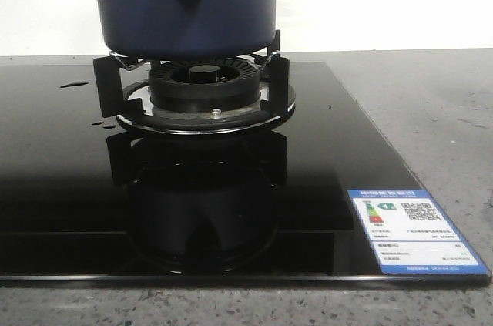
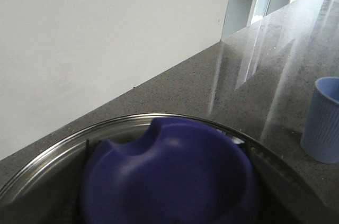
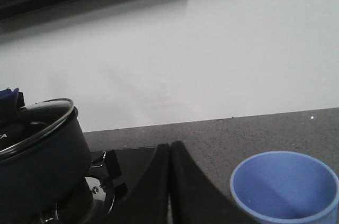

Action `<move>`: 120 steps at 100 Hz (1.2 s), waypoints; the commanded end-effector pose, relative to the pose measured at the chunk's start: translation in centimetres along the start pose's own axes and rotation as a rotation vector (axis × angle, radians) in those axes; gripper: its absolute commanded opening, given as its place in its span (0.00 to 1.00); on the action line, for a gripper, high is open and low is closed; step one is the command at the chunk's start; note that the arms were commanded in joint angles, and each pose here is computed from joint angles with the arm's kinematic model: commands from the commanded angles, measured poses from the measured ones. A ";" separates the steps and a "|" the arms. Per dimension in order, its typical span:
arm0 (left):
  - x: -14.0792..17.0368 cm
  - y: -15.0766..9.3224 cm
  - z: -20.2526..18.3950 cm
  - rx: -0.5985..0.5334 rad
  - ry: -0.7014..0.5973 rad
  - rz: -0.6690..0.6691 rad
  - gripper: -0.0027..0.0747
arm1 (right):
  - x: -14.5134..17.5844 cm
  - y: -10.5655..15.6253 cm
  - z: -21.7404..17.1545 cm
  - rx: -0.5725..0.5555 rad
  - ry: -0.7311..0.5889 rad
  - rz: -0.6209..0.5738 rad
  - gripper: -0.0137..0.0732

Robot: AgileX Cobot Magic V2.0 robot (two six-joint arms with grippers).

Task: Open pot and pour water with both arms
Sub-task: 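Lower the held glass lid back onto the pot with the left gripper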

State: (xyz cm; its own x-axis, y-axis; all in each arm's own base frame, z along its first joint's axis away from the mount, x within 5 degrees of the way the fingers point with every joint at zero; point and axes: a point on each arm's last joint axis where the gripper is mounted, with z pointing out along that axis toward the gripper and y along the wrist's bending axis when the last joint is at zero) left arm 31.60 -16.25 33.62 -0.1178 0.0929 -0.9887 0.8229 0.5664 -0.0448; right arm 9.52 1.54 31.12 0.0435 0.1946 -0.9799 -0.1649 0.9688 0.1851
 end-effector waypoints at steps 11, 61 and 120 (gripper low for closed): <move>-1.9 -0.4 -0.3 0.005 -0.077 -0.017 0.44 | -1.0 0.0 -0.1 0.010 -0.038 -0.050 0.08; -4.9 -1.0 -1.0 0.023 -0.184 0.049 0.85 | -0.9 0.1 0.0 -0.002 -0.028 -0.051 0.08; -8.9 -6.0 -14.3 -0.171 -0.224 0.056 0.23 | -0.5 1.0 0.0 -0.099 0.013 -0.140 0.08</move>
State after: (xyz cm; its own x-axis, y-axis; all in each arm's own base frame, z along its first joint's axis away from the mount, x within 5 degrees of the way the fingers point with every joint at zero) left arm 22.79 -10.20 43.44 0.0510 -0.0107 -0.9986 0.7483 0.6626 0.0311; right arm 9.42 2.09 30.99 0.0253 0.1618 -0.9865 -0.2203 0.9635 0.1523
